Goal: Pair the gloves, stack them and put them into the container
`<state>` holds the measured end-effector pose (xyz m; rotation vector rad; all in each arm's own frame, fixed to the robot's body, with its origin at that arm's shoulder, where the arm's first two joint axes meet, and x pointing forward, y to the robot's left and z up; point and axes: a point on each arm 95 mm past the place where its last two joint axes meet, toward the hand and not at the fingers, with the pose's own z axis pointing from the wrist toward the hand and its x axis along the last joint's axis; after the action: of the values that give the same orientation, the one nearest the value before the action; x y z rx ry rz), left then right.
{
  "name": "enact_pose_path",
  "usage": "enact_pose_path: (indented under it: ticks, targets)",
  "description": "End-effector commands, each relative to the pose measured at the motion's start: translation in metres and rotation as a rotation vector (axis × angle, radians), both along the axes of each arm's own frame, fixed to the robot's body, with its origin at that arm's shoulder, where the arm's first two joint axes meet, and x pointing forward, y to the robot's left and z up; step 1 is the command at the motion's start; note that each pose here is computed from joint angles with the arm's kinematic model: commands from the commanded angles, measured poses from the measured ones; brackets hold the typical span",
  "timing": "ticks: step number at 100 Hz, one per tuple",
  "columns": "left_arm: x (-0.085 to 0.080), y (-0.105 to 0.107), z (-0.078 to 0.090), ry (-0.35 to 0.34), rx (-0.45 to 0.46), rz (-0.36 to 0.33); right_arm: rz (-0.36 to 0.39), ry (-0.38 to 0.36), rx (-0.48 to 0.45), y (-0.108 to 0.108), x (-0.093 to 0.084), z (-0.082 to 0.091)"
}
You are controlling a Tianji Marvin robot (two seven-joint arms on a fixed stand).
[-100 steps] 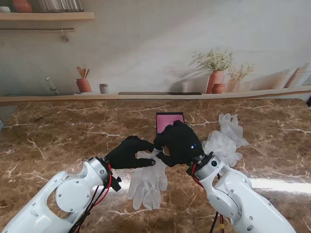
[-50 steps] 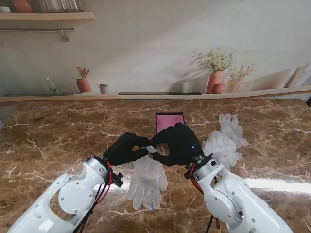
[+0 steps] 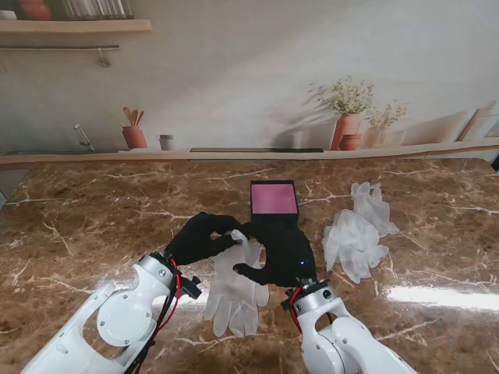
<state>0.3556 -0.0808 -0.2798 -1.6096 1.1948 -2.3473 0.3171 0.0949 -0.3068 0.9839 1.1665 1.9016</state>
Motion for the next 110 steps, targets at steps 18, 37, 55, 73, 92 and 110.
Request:
enact_pose_path:
  ticks: [18, 37, 55, 73, 92, 110]
  targets:
    - [-0.001, 0.006, -0.001, 0.016, 0.023, -0.001, 0.015, -0.067, 0.109, -0.003, 0.003, 0.004]
    - [-0.002, 0.010, -0.001, 0.022, 0.030, -0.006, 0.055, -0.057, 0.219, -0.005, 0.003, 0.013]
    - [-0.005, 0.015, -0.003, 0.028, 0.043, -0.006, 0.090, -0.039, 0.259, -0.006, 0.001, 0.016]
    - [-0.008, 0.020, -0.006, 0.021, 0.051, 0.007, 0.111, -0.024, 0.272, -0.006, -0.002, 0.016]
    - [-0.010, 0.025, -0.007, 0.038, 0.070, 0.001, 0.118, -0.014, 0.283, -0.007, -0.003, 0.015]
    - [-0.008, 0.029, -0.006, 0.026, 0.102, -0.010, 0.122, 0.001, 0.284, -0.008, -0.005, 0.014]
